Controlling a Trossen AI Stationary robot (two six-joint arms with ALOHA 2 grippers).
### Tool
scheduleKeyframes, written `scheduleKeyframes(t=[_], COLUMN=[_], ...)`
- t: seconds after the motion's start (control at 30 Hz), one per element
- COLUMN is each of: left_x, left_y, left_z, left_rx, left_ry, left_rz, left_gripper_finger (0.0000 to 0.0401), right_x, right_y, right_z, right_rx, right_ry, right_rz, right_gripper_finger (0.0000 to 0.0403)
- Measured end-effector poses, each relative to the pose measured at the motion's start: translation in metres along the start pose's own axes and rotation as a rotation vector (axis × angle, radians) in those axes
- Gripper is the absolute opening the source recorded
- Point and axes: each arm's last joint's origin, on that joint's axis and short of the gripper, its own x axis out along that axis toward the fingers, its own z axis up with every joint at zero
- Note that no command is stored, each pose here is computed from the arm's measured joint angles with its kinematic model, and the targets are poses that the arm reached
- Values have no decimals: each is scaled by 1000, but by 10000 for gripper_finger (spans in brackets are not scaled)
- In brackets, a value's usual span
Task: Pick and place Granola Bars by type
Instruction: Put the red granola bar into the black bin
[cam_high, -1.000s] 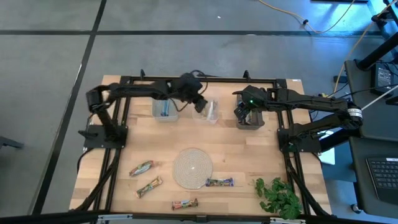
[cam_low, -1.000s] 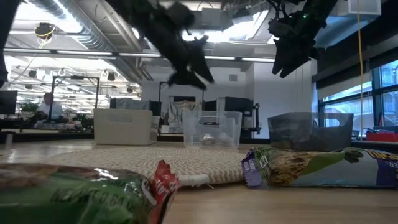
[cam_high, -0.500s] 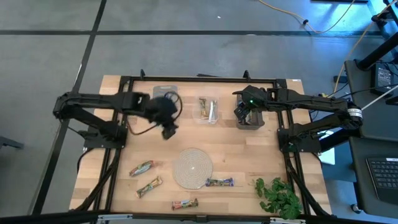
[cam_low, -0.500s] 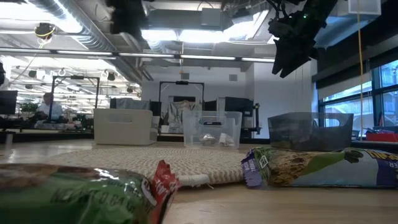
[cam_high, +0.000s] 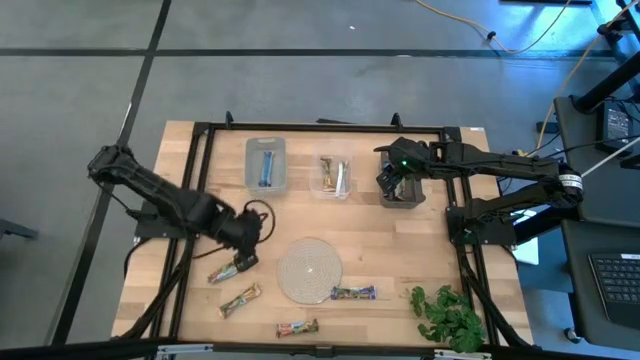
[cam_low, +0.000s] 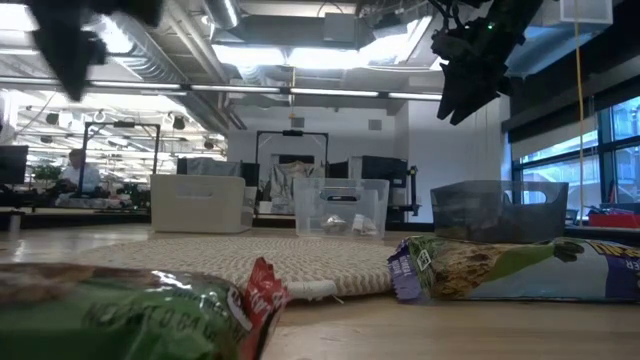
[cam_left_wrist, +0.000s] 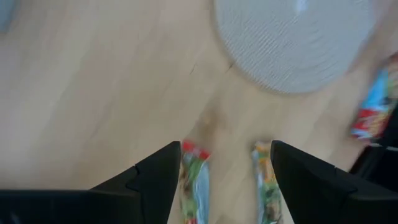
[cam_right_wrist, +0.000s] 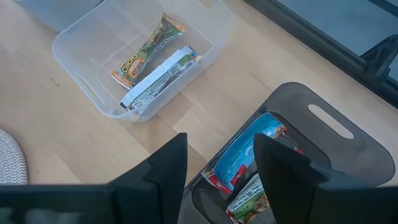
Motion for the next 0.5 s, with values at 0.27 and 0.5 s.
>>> scheduleKeyframes(t=[0.27,0.5], left_x=[24,42], left_y=[2,9], left_z=[-41,-65], left_rx=[-180,-308], left_ry=[76,99], left_rz=[84,140], left_gripper_finger=[242,244], right_x=[0,0], right_y=[0,0], right_z=[0,0], right_rx=[4,5], right_ry=[-3,-3], right_rz=[1,1], right_gripper_finger=[187,187])
